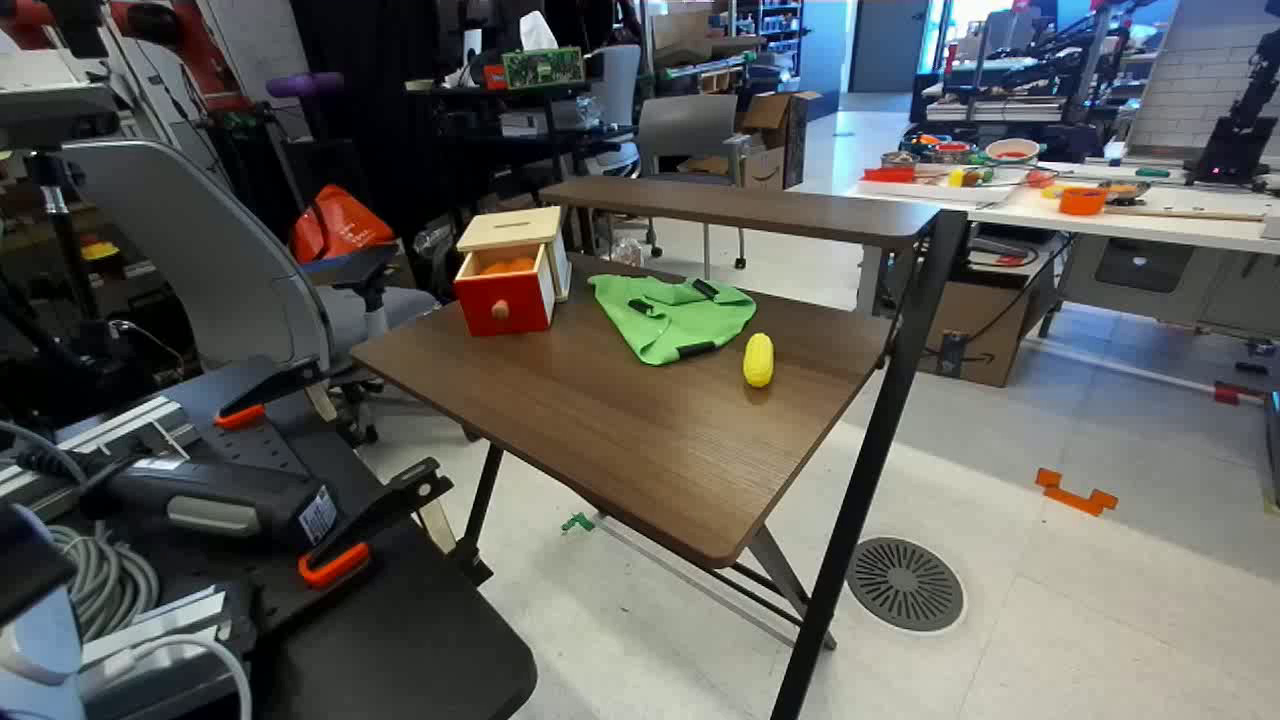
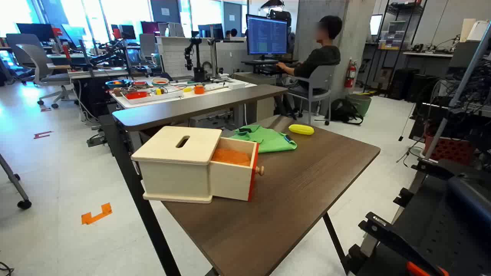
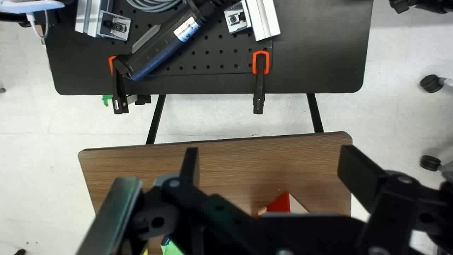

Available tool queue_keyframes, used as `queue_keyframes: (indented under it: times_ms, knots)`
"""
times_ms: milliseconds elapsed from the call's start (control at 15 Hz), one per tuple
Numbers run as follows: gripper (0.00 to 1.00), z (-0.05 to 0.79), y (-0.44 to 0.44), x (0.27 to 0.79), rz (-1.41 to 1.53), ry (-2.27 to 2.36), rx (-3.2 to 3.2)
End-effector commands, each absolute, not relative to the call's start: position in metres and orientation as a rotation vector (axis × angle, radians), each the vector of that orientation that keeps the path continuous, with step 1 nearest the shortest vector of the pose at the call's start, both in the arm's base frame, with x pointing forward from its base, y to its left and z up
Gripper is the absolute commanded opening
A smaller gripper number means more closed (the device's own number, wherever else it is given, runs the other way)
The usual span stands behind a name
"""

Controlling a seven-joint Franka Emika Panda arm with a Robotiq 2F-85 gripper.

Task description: Fold the green towel, then move the maize cob to the left

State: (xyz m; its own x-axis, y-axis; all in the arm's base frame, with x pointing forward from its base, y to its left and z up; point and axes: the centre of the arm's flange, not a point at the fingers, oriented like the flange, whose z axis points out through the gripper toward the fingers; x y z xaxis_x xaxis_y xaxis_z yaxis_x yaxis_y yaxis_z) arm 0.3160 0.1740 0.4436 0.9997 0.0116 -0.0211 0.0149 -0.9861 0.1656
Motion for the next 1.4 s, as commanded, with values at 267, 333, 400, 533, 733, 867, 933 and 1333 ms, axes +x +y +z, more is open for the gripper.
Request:
queue_keyframes:
  times_ms: [267,333,400,533,733,867,933,1333]
  knots:
    - [1.00,0.428,0.159,0.345,0.000,-0.141,3.010]
    - [1.00,0.422,0.151,0.356,0.042,-0.201,3.016]
    - [1.00,0.417,0.145,0.367,0.062,-0.255,3.027]
    - [1.00,0.407,0.126,0.392,0.106,-0.334,3.053]
    - [1.00,0.389,0.093,0.437,0.186,-0.458,3.098]
    - [1.00,0.374,0.072,0.468,0.228,-0.549,3.119]
    - [1.00,0.366,0.064,0.481,0.245,-0.588,3.122]
    - [1.00,0.292,0.009,0.581,0.349,-0.797,3.113]
